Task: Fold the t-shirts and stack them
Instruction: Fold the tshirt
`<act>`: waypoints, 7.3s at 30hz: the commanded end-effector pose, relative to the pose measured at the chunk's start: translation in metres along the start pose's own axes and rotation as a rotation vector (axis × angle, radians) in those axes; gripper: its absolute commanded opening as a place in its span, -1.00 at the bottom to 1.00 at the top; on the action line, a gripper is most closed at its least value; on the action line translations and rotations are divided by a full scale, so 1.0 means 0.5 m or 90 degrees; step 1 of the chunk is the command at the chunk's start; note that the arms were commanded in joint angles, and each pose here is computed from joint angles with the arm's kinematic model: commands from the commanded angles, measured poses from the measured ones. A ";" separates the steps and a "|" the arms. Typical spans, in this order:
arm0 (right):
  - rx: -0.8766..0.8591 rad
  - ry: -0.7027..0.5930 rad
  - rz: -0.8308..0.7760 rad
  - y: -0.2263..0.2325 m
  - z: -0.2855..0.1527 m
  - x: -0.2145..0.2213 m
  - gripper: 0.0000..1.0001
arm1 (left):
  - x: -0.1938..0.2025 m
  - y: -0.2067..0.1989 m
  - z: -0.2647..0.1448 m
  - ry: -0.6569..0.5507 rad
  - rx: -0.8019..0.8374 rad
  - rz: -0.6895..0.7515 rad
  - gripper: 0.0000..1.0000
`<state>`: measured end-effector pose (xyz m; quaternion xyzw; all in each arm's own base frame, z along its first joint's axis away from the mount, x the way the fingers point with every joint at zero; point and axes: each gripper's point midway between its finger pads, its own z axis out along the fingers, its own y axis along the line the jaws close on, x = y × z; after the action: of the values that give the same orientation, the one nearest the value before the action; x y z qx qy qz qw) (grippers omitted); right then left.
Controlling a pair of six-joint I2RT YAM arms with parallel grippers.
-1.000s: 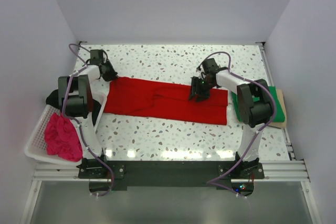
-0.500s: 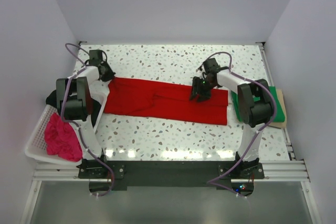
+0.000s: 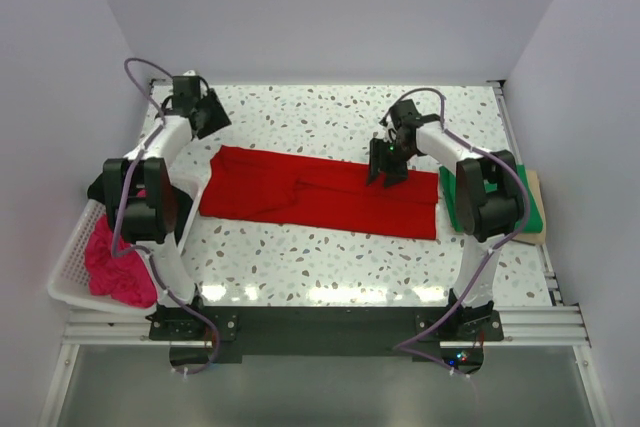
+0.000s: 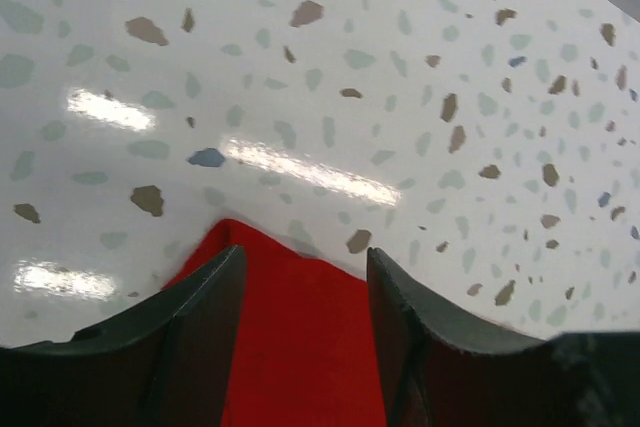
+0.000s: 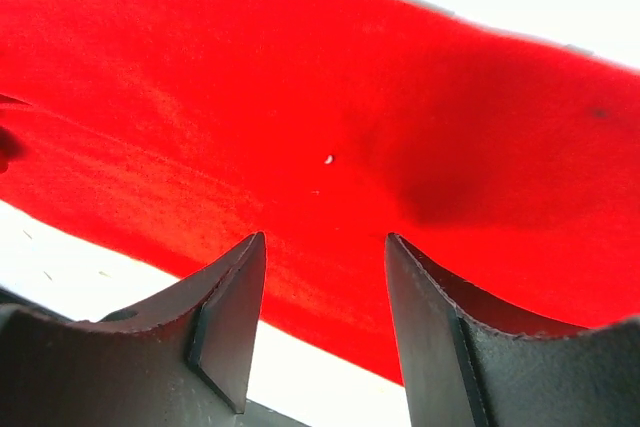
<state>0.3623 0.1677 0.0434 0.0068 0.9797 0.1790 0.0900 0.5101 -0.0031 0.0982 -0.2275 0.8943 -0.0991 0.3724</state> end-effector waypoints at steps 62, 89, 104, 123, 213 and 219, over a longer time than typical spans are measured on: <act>0.014 0.138 0.063 0.256 0.132 0.299 0.11 | 0.361 -0.333 0.273 0.252 0.369 0.247 0.11; 0.045 0.125 -0.110 0.145 -0.067 0.400 0.21 | 0.160 -0.472 -0.111 0.040 0.399 0.239 0.22; -0.070 0.134 -0.115 0.139 -0.021 0.467 0.08 | 0.493 -0.136 -0.303 0.185 0.169 0.222 0.21; -0.052 0.148 -0.122 0.100 0.013 0.493 -0.60 | 0.703 -0.034 -0.398 0.320 0.157 0.164 0.20; 0.009 -0.143 -0.014 0.182 -0.002 -0.178 -1.00 | 0.200 -0.257 -0.063 0.076 0.228 0.151 -1.00; 0.010 -0.153 0.005 0.173 0.015 -0.214 -0.94 | 0.168 -0.269 -0.024 0.058 0.251 0.162 -0.27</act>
<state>0.4505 0.2491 0.0719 0.0252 0.9682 0.1690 0.1827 0.4639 -0.1593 0.0716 -0.0607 0.9196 -0.2134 0.3241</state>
